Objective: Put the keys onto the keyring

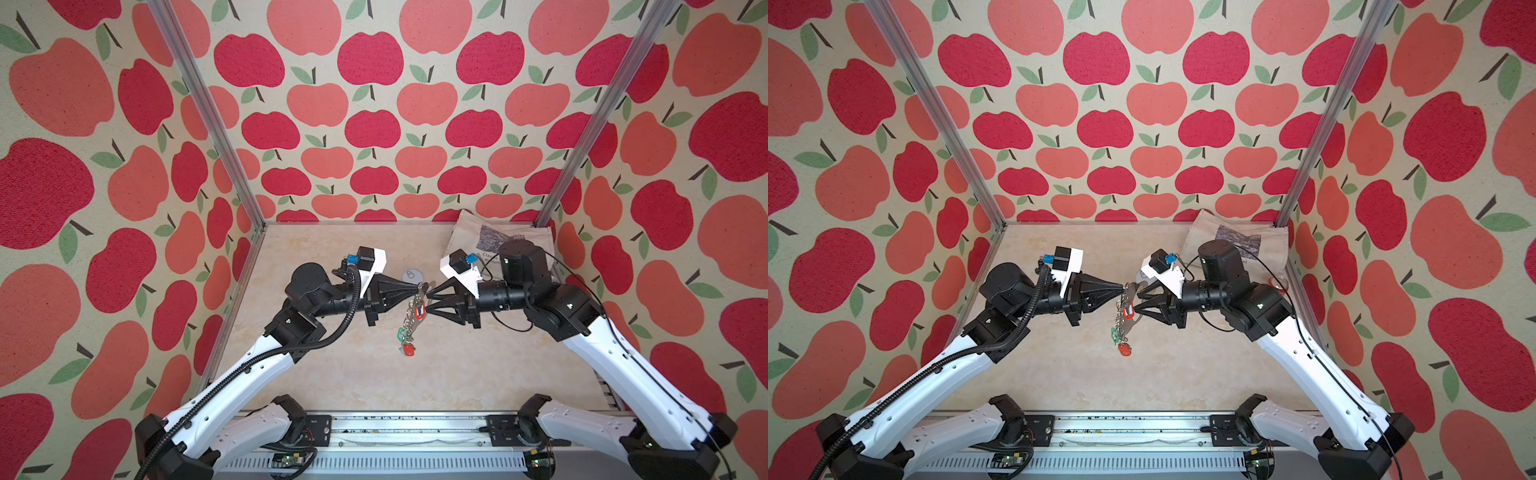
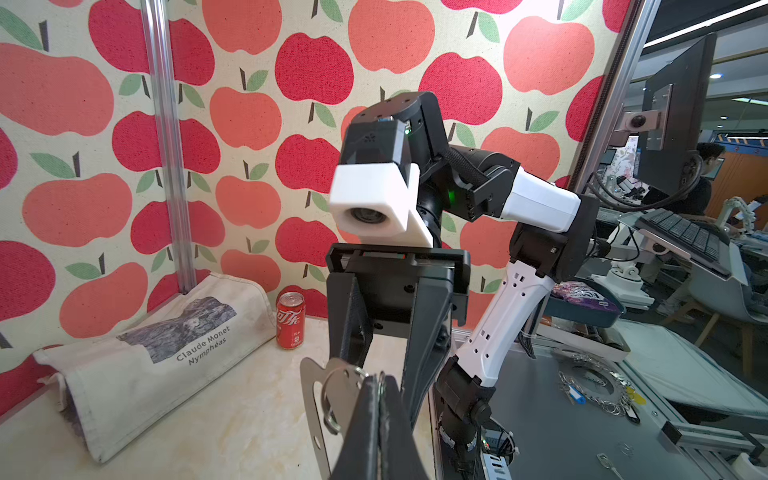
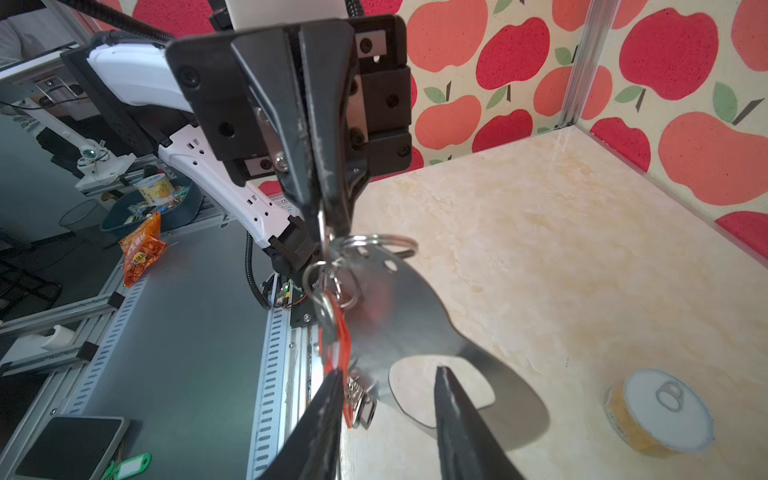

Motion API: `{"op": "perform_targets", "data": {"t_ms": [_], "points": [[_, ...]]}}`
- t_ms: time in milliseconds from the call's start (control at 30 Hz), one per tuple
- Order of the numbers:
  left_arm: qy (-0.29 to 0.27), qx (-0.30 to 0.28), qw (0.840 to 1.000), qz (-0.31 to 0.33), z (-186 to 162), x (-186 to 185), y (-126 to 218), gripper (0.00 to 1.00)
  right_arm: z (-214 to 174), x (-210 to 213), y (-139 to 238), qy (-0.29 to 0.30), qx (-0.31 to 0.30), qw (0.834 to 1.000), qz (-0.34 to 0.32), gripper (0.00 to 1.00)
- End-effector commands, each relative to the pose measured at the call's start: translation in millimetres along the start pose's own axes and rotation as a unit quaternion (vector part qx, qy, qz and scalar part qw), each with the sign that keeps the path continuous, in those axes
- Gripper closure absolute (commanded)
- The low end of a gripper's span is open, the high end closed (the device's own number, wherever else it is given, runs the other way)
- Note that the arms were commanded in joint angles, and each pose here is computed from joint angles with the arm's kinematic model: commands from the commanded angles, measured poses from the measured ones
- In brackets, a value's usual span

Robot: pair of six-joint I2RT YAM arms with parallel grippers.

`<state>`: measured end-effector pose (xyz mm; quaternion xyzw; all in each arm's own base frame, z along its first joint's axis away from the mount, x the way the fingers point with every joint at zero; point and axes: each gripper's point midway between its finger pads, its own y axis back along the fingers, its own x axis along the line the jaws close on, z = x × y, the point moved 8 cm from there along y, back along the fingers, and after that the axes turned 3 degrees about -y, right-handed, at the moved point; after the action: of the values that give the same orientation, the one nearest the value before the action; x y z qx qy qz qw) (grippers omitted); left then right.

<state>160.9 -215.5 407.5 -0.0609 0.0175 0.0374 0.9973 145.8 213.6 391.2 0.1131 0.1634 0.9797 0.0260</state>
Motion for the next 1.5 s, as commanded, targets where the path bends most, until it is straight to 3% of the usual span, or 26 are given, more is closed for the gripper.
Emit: {"op": "perform_targets", "data": {"t_ms": [0, 700, 900, 1300, 1400, 1467], "points": [[-0.019, -0.028, 0.999, -0.005, 9, -2, 2, 1.00, 11, 6, 4, 0.006, -0.044, 0.999, 0.031, 0.60], [-0.025, -0.042, 0.999, 0.006, 12, 0, 2, 1.00, 6, 4, -12, -0.020, -0.074, 0.992, 0.100, 0.62], [-0.026, -0.045, 0.999, 0.013, 12, 1, 3, 1.00, 5, 5, -16, -0.023, -0.076, 0.991, 0.108, 0.67], [-0.032, -0.054, 0.997, 0.033, 13, 1, 6, 1.00, 4, 5, -24, -0.030, -0.071, 0.990, 0.120, 0.87], [-0.034, -0.056, 0.997, 0.037, 13, 1, 8, 1.00, 3, 4, -27, -0.035, -0.070, 0.989, 0.122, 0.86], [-0.035, -0.057, 0.997, 0.038, 14, 0, 8, 1.00, 3, 3, -29, -0.038, -0.069, 0.989, 0.124, 0.81]]}}
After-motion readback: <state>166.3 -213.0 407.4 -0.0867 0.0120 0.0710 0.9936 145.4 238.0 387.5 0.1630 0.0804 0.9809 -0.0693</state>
